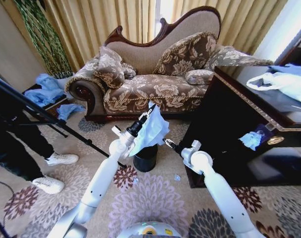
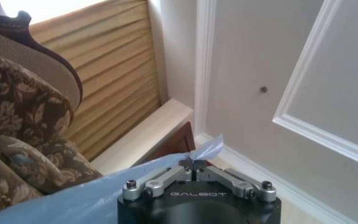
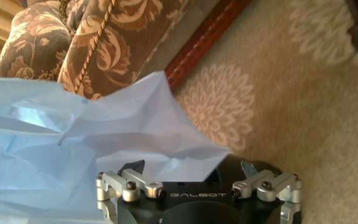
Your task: Place a garbage bag over the trash bin.
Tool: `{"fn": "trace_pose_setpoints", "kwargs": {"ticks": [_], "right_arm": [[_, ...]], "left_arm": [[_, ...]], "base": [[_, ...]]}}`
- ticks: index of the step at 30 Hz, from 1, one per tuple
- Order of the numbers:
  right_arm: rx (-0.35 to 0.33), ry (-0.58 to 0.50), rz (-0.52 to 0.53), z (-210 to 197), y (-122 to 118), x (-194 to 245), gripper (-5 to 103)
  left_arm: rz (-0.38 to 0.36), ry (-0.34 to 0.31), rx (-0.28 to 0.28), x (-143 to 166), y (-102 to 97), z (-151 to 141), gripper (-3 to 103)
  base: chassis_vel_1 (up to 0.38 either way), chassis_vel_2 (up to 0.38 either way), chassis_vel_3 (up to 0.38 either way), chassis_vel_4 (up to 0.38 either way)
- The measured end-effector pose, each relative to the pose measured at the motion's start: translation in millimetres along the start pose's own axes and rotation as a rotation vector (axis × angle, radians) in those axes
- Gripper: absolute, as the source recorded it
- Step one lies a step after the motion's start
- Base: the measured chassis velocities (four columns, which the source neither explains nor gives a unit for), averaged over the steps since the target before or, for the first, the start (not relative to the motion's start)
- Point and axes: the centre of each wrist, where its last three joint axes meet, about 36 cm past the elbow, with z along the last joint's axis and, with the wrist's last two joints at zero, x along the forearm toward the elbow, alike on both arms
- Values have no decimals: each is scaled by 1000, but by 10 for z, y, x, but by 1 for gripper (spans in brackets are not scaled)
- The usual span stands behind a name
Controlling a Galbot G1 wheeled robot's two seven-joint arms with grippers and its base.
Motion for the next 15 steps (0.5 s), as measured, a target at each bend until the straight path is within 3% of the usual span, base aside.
{"fn": "trace_pose_setpoints", "kwargs": {"ticks": [4,8,12,14,15], "right_arm": [[-21,22,-19,69,22,-50,101],[-31,41,-38,164,69,-105,95],[13,16,-40,252,78,-152,73],[19,12,-38,258,77,-153,73],[39,1,-34,271,72,-155,67]], "left_arm": [[0,0,0,20,3,-1,0],[0,1,-1,26,12,2,0],[0,1,1,25,17,11,0],[0,1,1,25,18,12,0],[0,2,1,31,22,19,0]], "base": [[0,0,0,0],[0,0,0,0],[0,0,0,0],[0,0,0,0],[0,0,0,0]]}}
